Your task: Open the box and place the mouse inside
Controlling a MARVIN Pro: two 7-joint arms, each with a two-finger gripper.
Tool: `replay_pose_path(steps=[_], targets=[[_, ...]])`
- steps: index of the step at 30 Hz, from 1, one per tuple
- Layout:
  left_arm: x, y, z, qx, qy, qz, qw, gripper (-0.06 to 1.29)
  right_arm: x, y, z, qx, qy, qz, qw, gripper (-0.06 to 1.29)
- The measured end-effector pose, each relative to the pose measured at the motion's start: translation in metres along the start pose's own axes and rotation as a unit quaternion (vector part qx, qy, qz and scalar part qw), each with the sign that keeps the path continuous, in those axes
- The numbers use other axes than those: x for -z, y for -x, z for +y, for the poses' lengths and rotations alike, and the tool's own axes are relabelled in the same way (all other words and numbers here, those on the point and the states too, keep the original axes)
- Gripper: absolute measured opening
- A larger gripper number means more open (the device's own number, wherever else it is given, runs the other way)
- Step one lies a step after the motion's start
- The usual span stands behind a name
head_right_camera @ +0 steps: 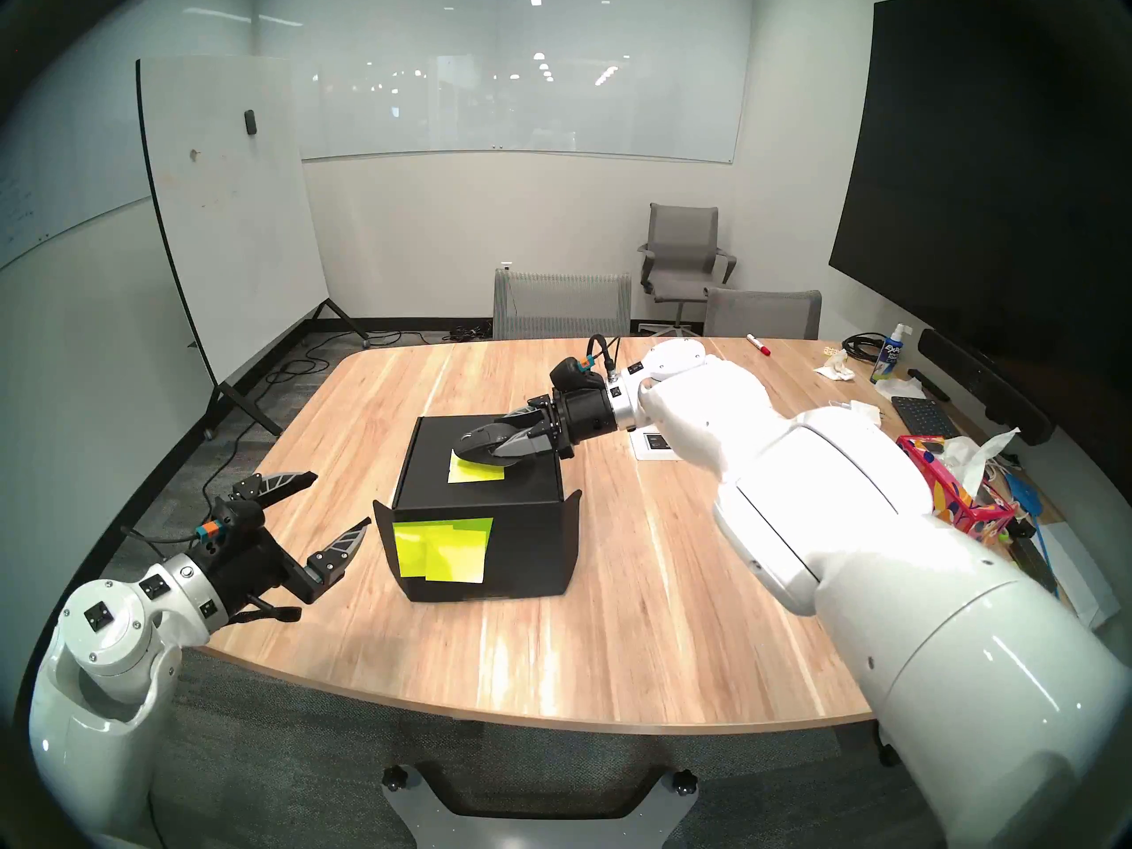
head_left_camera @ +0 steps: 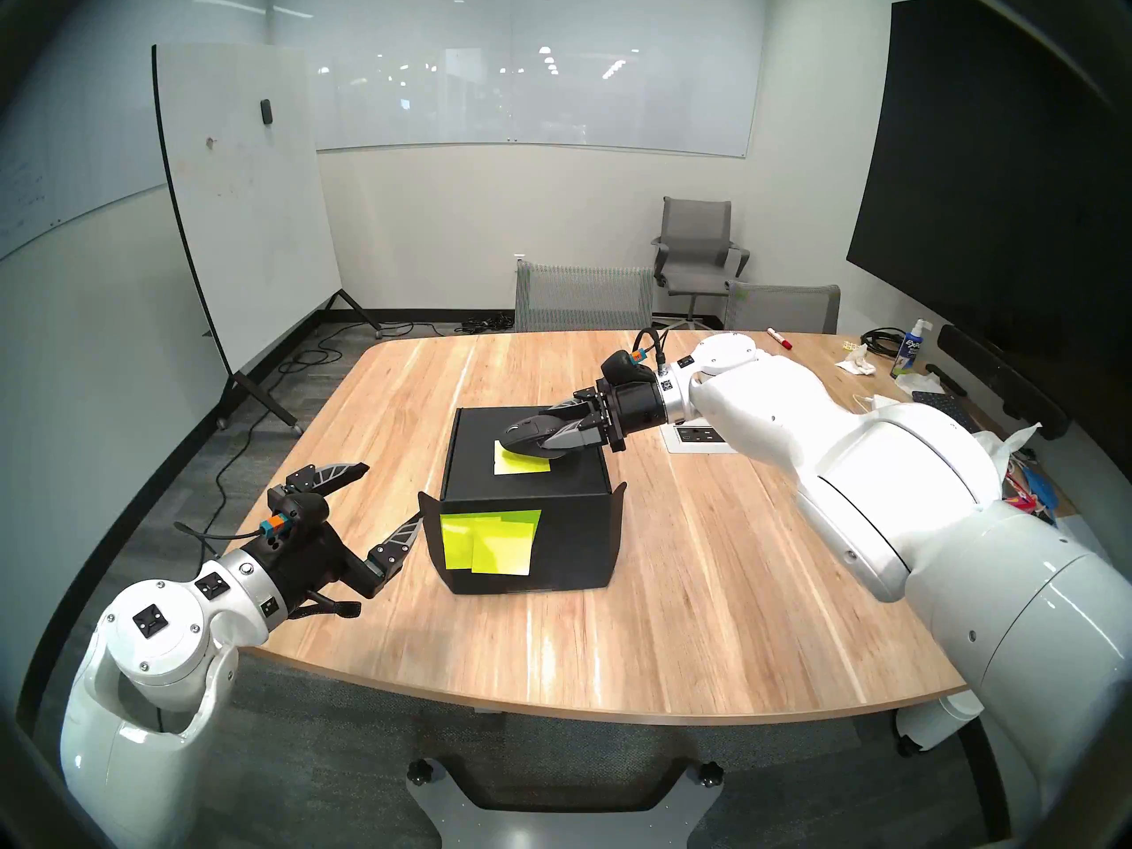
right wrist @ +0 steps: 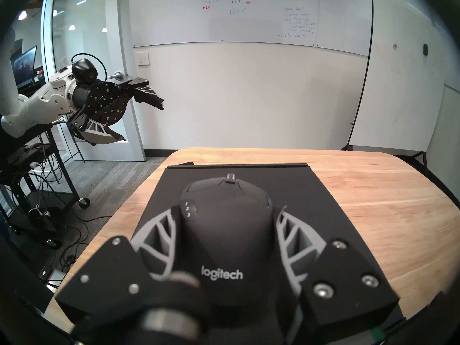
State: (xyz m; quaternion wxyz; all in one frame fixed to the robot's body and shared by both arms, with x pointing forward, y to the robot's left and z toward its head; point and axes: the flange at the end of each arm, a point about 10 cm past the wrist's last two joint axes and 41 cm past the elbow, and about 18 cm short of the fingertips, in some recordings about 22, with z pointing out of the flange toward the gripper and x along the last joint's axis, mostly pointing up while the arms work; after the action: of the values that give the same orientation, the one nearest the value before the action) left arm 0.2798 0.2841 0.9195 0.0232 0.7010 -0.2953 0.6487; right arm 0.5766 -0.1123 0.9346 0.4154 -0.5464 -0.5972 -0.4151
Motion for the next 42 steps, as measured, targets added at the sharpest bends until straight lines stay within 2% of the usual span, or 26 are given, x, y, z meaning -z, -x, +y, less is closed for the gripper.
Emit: replay_pose_path(steps=[23,42], targets=[[0.0,-0.001,-0.001,-0.001,-0.001,0.001,1.0,1.27,-0.002,0.014,-0.018,-0.008,-0.03,0.01,0.9995,0.53],[0.0,-0.001,-0.001,-0.001,-0.002,0.002,1.0,1.27,0.007,0.006,-0.026,-0.002,-0.046,0.016,0.9988,0.53]])
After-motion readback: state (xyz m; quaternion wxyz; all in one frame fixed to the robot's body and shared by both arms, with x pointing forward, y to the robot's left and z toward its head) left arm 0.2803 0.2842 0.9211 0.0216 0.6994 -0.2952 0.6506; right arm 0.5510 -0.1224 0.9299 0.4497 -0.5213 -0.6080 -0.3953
